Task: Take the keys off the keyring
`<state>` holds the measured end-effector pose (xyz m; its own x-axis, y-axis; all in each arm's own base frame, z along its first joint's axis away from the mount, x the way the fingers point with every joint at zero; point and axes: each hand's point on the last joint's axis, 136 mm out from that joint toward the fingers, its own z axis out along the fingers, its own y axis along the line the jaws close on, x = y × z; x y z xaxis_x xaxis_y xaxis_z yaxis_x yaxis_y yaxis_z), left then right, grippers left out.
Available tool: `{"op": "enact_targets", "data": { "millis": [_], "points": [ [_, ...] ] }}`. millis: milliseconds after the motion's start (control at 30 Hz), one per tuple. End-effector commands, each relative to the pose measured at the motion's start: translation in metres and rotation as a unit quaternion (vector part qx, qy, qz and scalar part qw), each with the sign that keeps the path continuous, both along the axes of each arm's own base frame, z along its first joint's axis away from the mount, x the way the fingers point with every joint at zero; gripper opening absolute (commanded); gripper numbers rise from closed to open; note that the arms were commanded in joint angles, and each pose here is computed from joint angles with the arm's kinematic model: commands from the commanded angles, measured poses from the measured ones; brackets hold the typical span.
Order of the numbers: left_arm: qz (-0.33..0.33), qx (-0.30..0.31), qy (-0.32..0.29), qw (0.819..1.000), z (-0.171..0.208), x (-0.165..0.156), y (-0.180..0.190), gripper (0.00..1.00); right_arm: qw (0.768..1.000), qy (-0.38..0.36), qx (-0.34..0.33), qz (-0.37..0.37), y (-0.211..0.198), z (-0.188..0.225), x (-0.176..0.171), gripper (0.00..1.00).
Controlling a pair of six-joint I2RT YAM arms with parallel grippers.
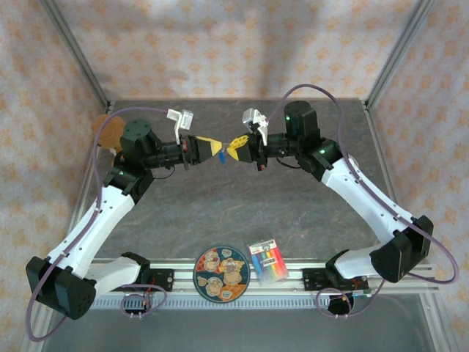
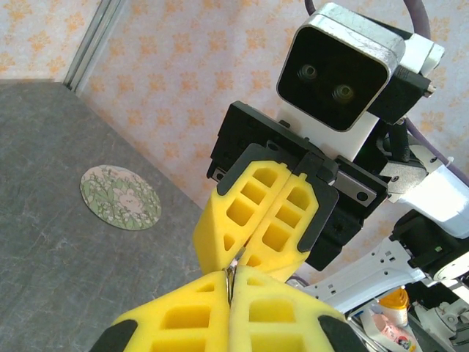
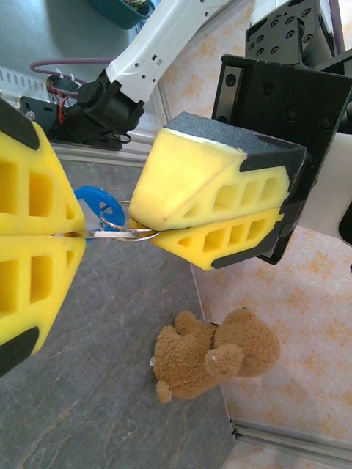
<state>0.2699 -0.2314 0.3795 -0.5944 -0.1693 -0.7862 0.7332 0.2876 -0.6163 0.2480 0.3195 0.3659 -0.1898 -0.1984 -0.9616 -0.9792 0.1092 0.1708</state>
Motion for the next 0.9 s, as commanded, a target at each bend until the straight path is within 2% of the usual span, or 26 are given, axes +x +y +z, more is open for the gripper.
{"op": "enact_targets", "data": {
  "millis": [0, 267, 667, 867],
  "points": [
    [-0.008, -0.025, -0.022, 0.999, 0.022, -0.005, -0.001, 0.0, 0.999, -0.038, 0.02, -0.008, -0.005, 0.014, -0.002, 0.0],
    [-0.003, -0.069, -0.017, 0.997, 0.036, 0.002, 0.001, 0.0, 0.993, -0.102, 0.034, -0.043, -0.008, 0.004, -0.006, 0.0],
    [0.001, -0.073, -0.008, 0.997, 0.034, 0.006, 0.001, 0.0, 0.982, -0.148, 0.018, -0.113, -0.011, -0.004, 0.006, 0.0],
    [0.002, -0.072, -0.006, 0.997, 0.034, 0.007, 0.001, 0.0, 0.973, -0.187, 0.006, -0.133, -0.015, -0.001, 0.0, 0.0]
  ]
}}
